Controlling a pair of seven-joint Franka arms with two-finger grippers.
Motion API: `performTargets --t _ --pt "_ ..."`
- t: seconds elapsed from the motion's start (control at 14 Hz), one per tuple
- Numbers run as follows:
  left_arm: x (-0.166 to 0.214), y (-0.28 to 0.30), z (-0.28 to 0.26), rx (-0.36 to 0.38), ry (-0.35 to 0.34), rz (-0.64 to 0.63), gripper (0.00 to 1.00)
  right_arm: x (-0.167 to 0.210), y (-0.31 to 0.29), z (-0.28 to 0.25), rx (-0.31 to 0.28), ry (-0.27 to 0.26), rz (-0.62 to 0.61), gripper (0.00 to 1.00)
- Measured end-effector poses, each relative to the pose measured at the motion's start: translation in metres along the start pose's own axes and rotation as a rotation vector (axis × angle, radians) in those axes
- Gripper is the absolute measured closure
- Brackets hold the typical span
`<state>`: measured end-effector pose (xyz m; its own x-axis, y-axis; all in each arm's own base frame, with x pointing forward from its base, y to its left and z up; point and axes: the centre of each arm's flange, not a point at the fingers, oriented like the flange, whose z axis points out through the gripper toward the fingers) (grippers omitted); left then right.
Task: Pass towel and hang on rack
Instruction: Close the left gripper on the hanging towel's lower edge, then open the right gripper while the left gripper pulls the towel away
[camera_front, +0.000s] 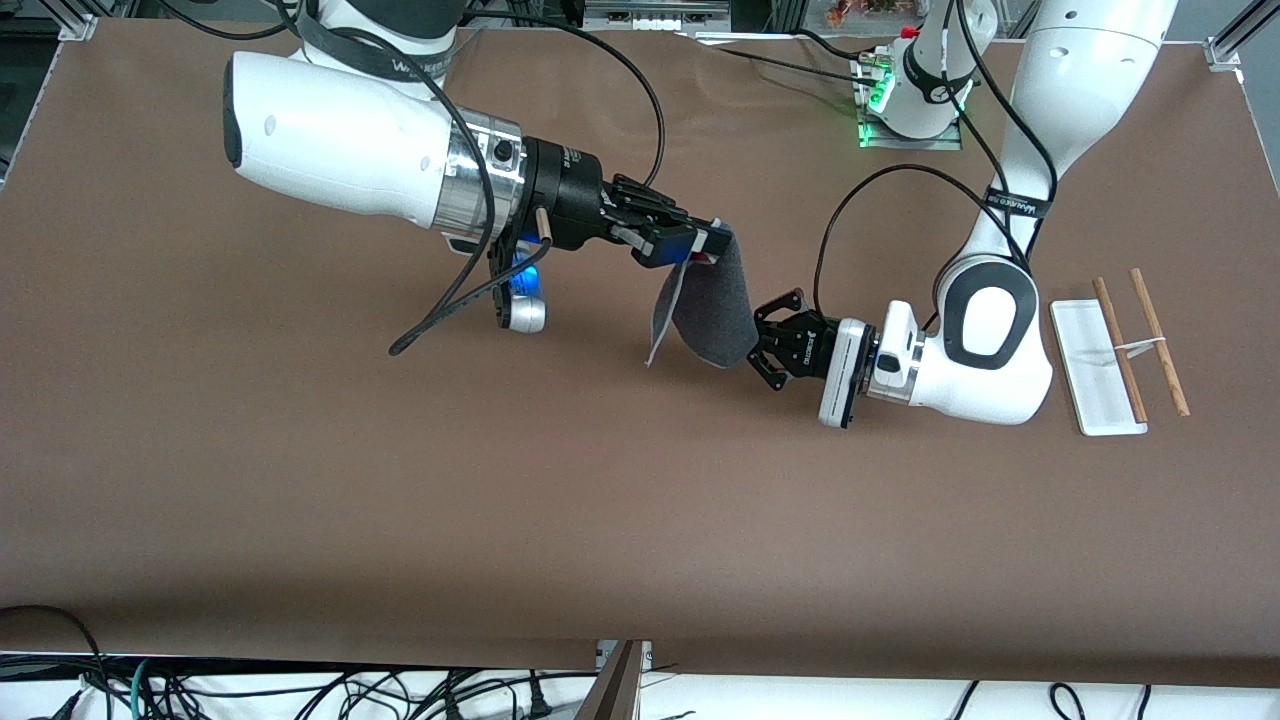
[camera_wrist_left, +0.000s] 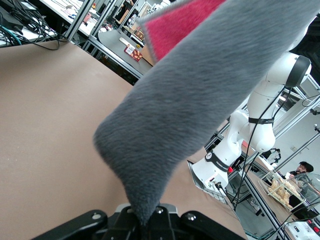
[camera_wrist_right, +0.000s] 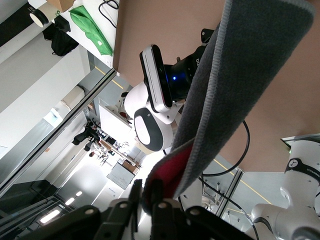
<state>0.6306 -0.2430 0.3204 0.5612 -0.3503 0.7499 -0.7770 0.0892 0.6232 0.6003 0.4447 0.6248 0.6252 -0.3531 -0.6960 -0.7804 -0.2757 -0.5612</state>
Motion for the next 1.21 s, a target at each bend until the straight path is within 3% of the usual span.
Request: performTargets --t 0.29,0.57,0.93,1.21 --pt "-0.001 0.001 -0.008 -0.013 -0.005 0.004 0.97 0.004 -0.001 -0.003 0.008 -0.001 0.010 0.42" --pt "0.006 0.015 -0.033 -0.008 -0.144 0.010 0.97 0.017 -0.007 -0.019 0.037 -0.005 0.040 0.01" --pt "-0.009 0.024 -0.077 -0.036 -0.262 -0.038 0.97 0.049 -0.017 -0.063 0.073 0.015 0.074 0.00" --pt "-0.028 0.042 -0.165 -0.023 -0.465 -0.098 0.97 0.053 -0.024 -0.093 0.086 0.033 -0.011 0.00"
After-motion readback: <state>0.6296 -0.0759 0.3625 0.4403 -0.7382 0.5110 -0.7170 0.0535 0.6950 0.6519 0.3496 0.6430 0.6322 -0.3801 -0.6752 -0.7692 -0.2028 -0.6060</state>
